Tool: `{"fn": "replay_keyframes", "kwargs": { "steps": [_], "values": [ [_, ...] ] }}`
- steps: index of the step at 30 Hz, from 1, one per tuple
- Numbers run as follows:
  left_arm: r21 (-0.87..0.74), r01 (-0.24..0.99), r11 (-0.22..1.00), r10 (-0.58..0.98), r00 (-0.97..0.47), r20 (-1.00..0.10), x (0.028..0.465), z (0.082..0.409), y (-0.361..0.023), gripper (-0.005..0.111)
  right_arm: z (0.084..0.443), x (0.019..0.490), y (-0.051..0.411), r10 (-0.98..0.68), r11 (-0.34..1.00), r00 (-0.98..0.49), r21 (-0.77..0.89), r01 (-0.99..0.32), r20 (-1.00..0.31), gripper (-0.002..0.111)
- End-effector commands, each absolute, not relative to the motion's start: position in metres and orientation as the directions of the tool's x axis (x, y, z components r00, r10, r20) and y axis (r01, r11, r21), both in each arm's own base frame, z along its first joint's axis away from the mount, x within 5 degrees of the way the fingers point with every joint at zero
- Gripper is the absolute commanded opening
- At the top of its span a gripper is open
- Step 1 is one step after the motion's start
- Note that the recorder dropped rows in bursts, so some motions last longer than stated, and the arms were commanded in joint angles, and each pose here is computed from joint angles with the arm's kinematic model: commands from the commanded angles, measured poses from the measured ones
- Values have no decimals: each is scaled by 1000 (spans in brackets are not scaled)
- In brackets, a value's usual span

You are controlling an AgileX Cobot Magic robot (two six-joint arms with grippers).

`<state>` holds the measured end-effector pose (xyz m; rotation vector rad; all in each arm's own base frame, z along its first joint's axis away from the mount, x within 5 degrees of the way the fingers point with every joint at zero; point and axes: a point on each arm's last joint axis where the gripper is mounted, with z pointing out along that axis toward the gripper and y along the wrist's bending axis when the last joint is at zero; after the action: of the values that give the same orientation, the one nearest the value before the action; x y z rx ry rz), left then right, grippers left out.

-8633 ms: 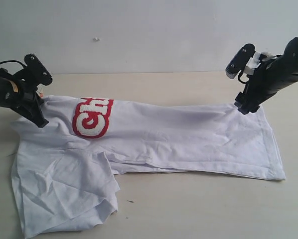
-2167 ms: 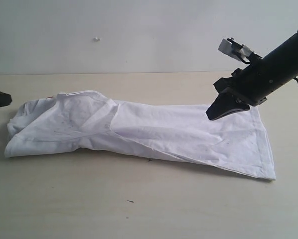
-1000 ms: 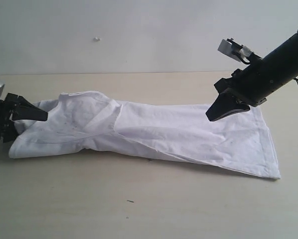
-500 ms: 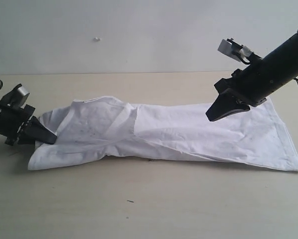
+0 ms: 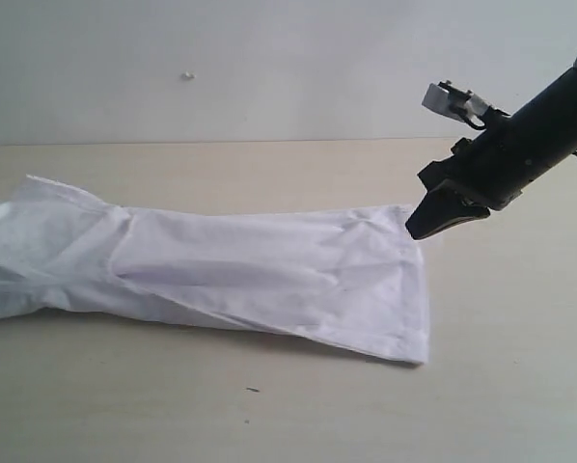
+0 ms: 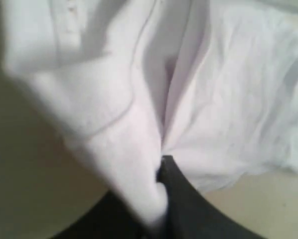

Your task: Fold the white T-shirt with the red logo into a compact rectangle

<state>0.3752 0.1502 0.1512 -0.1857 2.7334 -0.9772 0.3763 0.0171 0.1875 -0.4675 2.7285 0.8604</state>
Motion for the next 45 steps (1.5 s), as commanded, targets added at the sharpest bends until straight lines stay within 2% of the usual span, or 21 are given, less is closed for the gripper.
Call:
{"fn": "replay_keyframes", "kwargs": {
  "steps": [1,5,9,13,17,21,24,28,31,33,35,37,39,41,45],
  "values": [
    [-679,-59,732,-339,-895,-288,368,200,167,0,175,381,14,-224,784,-924,506,-359,-308,0],
    [-673,-30,739,-331,-887,-323,370,232,144,0,166,383,16,-200,776,-935,535,-333,-292,0],
    [-649,96,755,-220,-895,-388,375,267,90,0,168,386,19,-166,756,-933,565,-329,-320,0],
    [-657,236,716,-91,-902,-423,377,292,17,0,169,387,20,-151,749,-933,578,-324,-328,0],
    [-738,359,572,-5,-898,-441,374,306,-73,0,171,387,21,-134,741,-935,592,-315,-330,0],
    [-702,420,575,55,-876,-479,371,292,-152,0,179,387,21,-115,748,-934,590,-305,-337,0],
    [-646,457,611,142,-867,-478,365,261,-207,0,190,386,20,-97,760,-928,575,-302,-359,0],
    [-584,439,683,211,-884,-418,363,209,-242,0,204,383,20,-86,766,-918,564,-309,-388,0],
    [-656,400,640,218,-913,-344,360,184,-257,13,208,383,20,-82,767,-914,561,-313,-397,0],
    [-705,404,582,255,-915,-313,355,175,-263,26,208,383,20,-84,767,-914,560,-313,-397,0],
    [-730,396,557,294,-916,-274,351,169,-265,47,208,383,20,-84,767,-914,560,-313,-397,0],
    [-746,390,540,333,-913,-236,347,165,-265,73,208,383,20,-82,769,-913,557,-313,-399,0],
    [-758,400,516,383,-899,-213,342,162,-264,91,208,384,20,-78,770,-913,557,-311,-401,0],
    [-769,417,485,423,-881,-211,338,162,-265,95,208,384,20,-78,770,-913,557,-311,-401,0],
    [-781,438,445,428,-870,-244,346,170,-255,94,207,382,20,-89,766,-915,560,-315,-394,0]
  ]
}}
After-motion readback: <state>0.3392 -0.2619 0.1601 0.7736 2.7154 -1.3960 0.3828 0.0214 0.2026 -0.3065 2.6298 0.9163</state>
